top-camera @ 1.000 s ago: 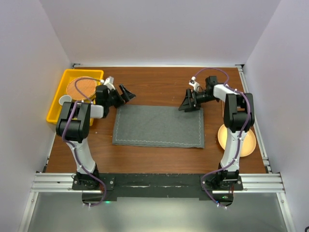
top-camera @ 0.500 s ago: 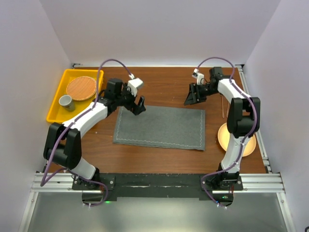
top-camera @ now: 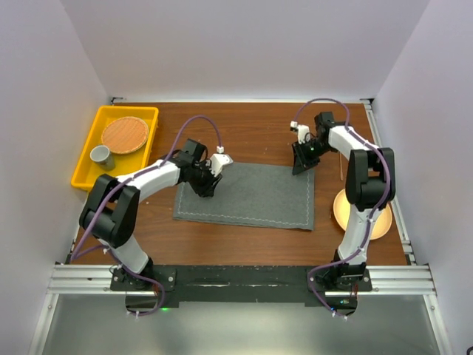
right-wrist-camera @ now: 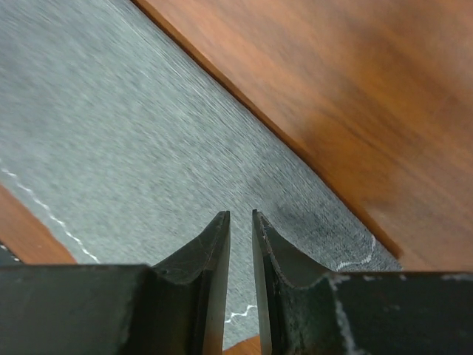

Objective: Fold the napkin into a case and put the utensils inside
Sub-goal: Move the rectangle-folded napkin to the center of the board.

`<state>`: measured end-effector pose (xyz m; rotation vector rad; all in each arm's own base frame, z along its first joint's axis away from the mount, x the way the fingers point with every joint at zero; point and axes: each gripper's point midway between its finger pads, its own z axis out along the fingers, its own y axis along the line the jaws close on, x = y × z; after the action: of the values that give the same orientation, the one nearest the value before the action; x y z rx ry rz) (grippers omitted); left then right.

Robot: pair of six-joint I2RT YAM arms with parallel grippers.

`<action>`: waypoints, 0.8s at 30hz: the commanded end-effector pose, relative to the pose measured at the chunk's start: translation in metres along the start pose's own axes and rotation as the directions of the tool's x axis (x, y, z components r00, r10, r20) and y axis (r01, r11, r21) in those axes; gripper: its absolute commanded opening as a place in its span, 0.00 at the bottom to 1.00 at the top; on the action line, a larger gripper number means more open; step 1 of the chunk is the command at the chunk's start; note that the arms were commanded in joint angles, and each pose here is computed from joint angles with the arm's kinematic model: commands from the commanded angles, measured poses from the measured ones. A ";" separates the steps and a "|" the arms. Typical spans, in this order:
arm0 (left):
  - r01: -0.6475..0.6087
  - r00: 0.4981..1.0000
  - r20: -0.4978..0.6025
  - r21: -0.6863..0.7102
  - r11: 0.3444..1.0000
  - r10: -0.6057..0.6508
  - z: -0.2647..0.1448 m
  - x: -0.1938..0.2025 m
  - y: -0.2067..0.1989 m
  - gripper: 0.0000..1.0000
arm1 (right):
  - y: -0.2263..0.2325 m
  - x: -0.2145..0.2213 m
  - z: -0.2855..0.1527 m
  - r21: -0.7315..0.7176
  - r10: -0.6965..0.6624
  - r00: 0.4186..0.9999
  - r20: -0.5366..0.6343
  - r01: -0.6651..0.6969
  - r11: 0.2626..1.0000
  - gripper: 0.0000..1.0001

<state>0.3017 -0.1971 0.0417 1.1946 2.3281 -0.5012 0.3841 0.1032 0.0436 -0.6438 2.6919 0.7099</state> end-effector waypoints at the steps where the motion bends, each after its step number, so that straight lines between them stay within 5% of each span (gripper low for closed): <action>1: -0.017 0.999 -0.034 -0.027 0.999 0.016 -0.002 0.008 0.005 0.34 | -0.020 0.010 0.014 0.103 -0.033 0.998 -0.060 0.040 0.994 0.23; 11: -0.046 0.999 0.016 -0.052 0.998 0.047 -0.019 -0.001 0.003 0.40 | -0.049 -0.059 0.052 0.194 -0.150 0.988 -0.037 0.155 0.969 0.22; 15: -0.054 0.998 -0.024 -0.051 0.997 0.053 -0.012 0.010 0.010 0.41 | -0.010 -0.114 0.035 0.084 -0.229 0.971 0.070 0.223 0.971 0.36; 24: -0.039 0.997 -0.061 -0.018 0.999 0.038 0.004 0.033 0.004 0.38 | 0.000 -0.079 -0.041 0.071 -0.047 0.995 0.089 0.041 0.997 0.51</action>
<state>0.2914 -0.1746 0.0287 1.2524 2.3491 -0.4136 0.4676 0.1417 0.0640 -0.7817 2.5848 0.6147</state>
